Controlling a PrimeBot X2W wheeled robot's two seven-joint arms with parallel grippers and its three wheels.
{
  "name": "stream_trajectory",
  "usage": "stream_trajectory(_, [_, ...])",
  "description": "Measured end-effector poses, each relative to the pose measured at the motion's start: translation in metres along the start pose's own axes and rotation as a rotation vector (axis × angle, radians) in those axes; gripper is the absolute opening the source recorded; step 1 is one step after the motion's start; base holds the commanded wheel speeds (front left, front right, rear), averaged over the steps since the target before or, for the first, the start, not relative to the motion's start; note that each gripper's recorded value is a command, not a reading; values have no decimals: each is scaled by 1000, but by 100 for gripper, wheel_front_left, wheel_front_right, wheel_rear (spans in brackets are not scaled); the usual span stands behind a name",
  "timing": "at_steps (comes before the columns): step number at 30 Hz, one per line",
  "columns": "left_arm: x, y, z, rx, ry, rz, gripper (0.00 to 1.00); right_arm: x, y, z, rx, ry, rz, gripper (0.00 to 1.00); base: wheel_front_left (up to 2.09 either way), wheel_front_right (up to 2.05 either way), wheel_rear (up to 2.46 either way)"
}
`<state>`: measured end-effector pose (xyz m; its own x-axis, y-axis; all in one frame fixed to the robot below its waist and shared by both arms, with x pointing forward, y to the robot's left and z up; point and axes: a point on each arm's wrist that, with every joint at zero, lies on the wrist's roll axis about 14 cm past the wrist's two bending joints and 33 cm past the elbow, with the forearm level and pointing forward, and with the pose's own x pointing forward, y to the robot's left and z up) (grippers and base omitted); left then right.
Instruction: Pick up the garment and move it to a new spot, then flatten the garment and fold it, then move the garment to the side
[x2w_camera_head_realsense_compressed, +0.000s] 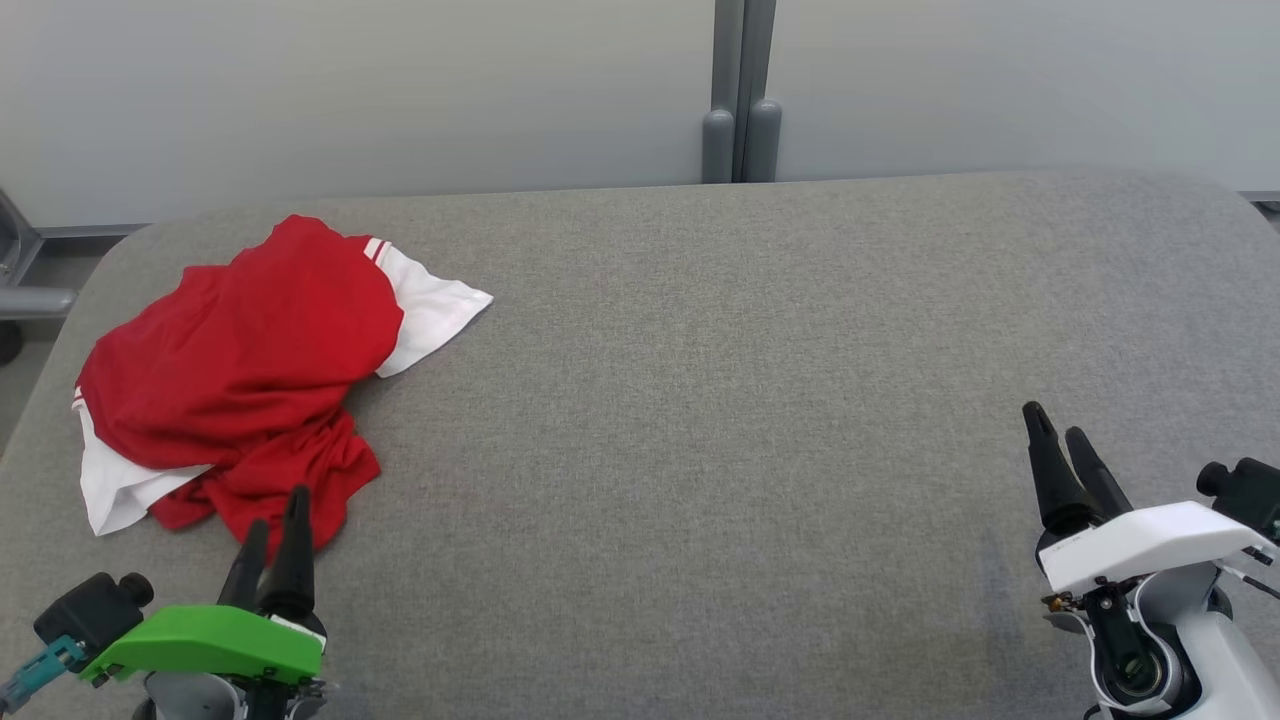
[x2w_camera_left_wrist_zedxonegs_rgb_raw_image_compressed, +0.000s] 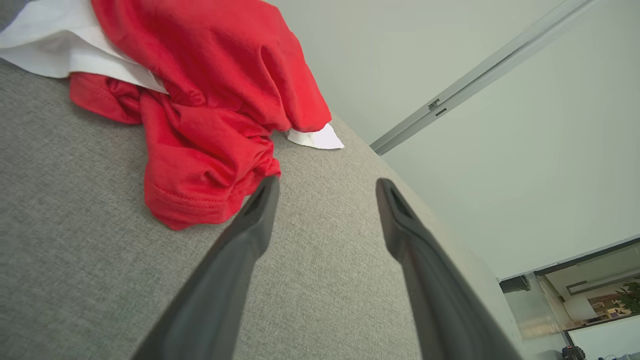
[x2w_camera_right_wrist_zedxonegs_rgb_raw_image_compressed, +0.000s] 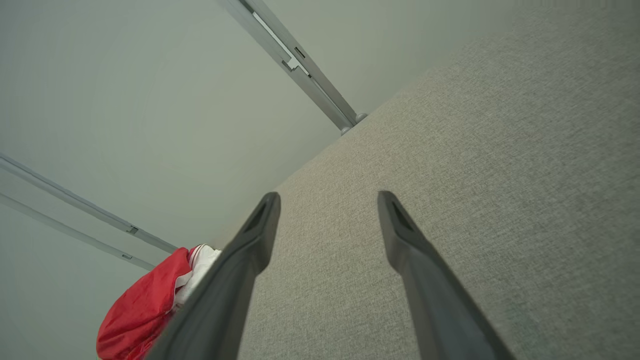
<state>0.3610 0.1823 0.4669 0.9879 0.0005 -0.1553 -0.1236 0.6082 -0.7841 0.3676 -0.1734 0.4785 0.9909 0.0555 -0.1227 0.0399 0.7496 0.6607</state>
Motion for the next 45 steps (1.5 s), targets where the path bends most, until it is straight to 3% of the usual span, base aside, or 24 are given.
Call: stream_trajectory(45, [3,-45,-5,636,-99,-195,100,-15,11,18,-661,-143,61,100,0,0,0])
